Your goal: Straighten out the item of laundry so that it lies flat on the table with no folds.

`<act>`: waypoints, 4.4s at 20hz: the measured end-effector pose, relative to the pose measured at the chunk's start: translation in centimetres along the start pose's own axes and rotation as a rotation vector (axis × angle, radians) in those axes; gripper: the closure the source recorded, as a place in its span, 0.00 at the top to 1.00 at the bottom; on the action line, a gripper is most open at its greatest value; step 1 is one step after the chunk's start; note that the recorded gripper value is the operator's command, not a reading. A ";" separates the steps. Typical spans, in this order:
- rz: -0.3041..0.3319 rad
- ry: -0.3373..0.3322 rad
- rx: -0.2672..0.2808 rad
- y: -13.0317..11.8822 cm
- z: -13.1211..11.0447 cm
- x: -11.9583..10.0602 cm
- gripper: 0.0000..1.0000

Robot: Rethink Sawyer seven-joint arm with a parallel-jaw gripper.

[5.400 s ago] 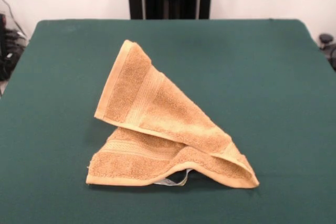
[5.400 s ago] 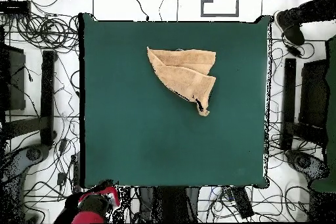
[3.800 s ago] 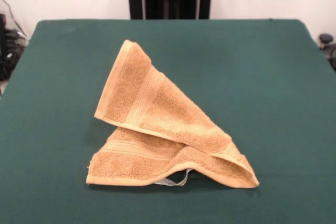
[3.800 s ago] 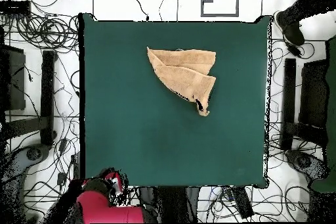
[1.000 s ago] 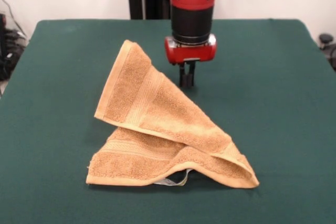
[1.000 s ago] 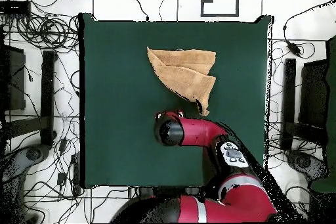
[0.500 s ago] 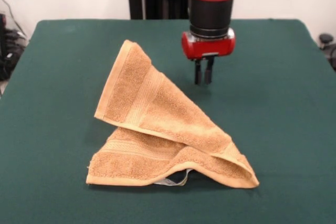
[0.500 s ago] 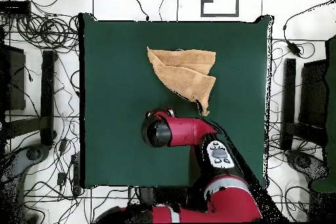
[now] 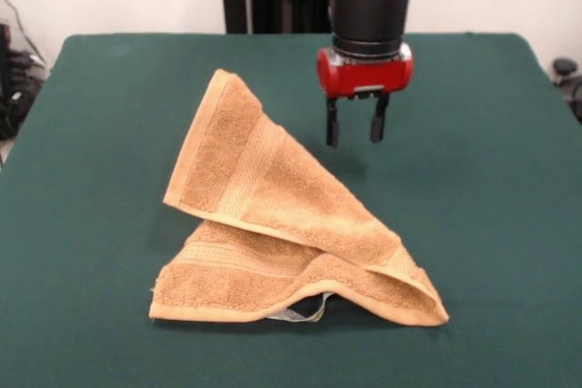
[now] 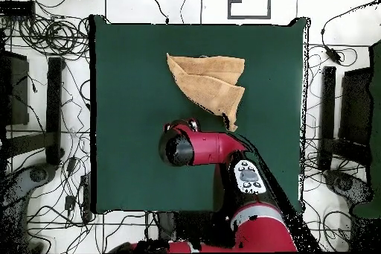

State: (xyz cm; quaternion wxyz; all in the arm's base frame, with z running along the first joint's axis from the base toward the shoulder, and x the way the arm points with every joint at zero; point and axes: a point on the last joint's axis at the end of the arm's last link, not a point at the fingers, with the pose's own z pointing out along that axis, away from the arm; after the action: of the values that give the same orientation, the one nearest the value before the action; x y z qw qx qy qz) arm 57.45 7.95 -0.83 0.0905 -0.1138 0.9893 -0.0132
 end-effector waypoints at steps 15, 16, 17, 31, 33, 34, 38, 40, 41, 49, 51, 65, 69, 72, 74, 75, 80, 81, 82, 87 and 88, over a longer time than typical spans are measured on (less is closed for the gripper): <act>0.035 0.059 -0.010 -3.1 -7.3 -3.7 1.00; 0.040 0.075 -0.016 -3.4 -7.9 -3.9 1.00; 0.046 0.092 -0.021 -3.8 -8.5 -4.1 1.00; 0.154 0.088 -0.052 -15.5 -10.7 -3.7 1.00; 0.157 0.085 -0.048 -16.8 -10.4 -3.1 1.00; 0.159 0.086 -0.046 -17.5 -10.1 -2.7 1.00; 0.157 0.084 -0.036 -20.6 -8.8 -0.5 1.00; 0.153 0.081 -0.031 -21.4 -8.3 0.2 1.00; 0.148 0.078 -0.026 -21.7 -8.1 0.7 1.00; 0.069 0.034 -0.014 -20.1 -6.7 2.8 1.00; 0.060 0.036 -0.021 -19.4 -6.7 3.1 1.00; 0.042 0.058 -0.056 -16.9 -7.7 4.5 1.00; 0.053 0.059 -0.071 -16.3 -8.8 3.6 1.00; 0.068 0.075 -0.083 -15.9 -10.3 2.7 1.00; 0.080 0.093 -0.091 -15.6 -11.4 2.3 1.00; 0.087 0.108 -0.094 -15.4 -12.3 2.1 1.00; 0.079 0.122 -0.081 -14.9 -13.9 1.3 1.00; 0.077 0.121 -0.080 -14.9 -13.9 1.3 1.00; 0.076 0.120 -0.079 -14.8 -14.0 1.3 1.00; 0.068 0.120 -0.078 -14.5 -14.1 1.2 1.00; 0.066 0.120 -0.078 -14.4 -14.1 1.2 1.00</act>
State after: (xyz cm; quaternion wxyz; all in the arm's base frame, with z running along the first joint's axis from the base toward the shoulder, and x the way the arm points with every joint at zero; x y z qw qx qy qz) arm 56.98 -6.24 13.46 0.0267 -0.0835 0.9959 0.0217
